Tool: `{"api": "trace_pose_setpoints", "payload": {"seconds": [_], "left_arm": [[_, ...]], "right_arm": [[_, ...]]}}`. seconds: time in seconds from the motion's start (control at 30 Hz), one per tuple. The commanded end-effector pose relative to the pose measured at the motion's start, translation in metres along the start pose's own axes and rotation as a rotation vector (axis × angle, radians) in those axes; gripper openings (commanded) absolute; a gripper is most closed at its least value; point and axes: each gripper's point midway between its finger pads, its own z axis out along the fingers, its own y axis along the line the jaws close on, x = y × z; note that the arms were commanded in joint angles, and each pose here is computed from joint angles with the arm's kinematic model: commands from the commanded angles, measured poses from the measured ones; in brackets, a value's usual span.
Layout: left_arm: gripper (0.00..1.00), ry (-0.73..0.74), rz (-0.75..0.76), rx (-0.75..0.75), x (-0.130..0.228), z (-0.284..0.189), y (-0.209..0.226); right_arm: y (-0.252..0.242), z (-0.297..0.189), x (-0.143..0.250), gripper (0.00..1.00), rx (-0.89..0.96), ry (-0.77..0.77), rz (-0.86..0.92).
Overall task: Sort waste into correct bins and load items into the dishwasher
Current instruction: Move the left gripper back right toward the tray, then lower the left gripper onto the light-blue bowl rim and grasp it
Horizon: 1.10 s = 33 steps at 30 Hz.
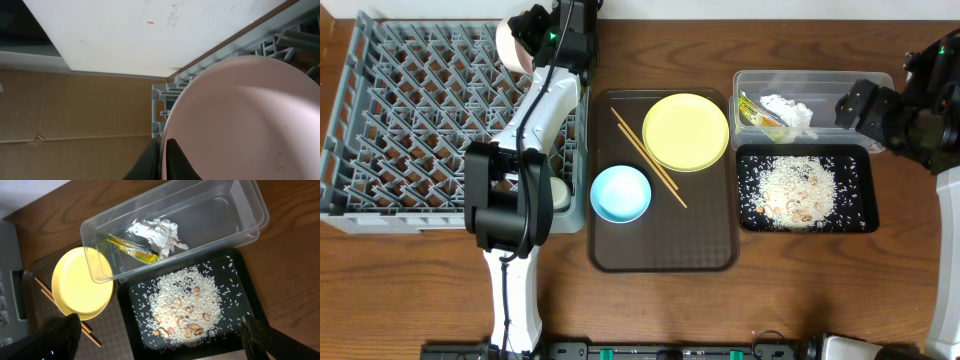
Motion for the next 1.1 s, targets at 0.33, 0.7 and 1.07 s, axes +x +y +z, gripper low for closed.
{"api": "trace_pose_setpoints", "payload": {"seconds": [0.33,0.7,1.07], "left_arm": [[0.07,-0.058,0.075,0.078,-0.013,-0.025,-0.048],[0.37,-0.040,-0.040,0.127,-0.010,-0.042,-0.067],[0.54,-0.022,-0.236,0.156,-0.009,-0.053,-0.077]], "right_arm": [[-0.002,0.001,0.000,0.99,0.007,0.003,-0.003],[-0.002,0.001,0.000,0.99,0.007,0.003,-0.003],[-0.002,0.001,0.000,0.99,0.007,0.003,-0.003]]}}
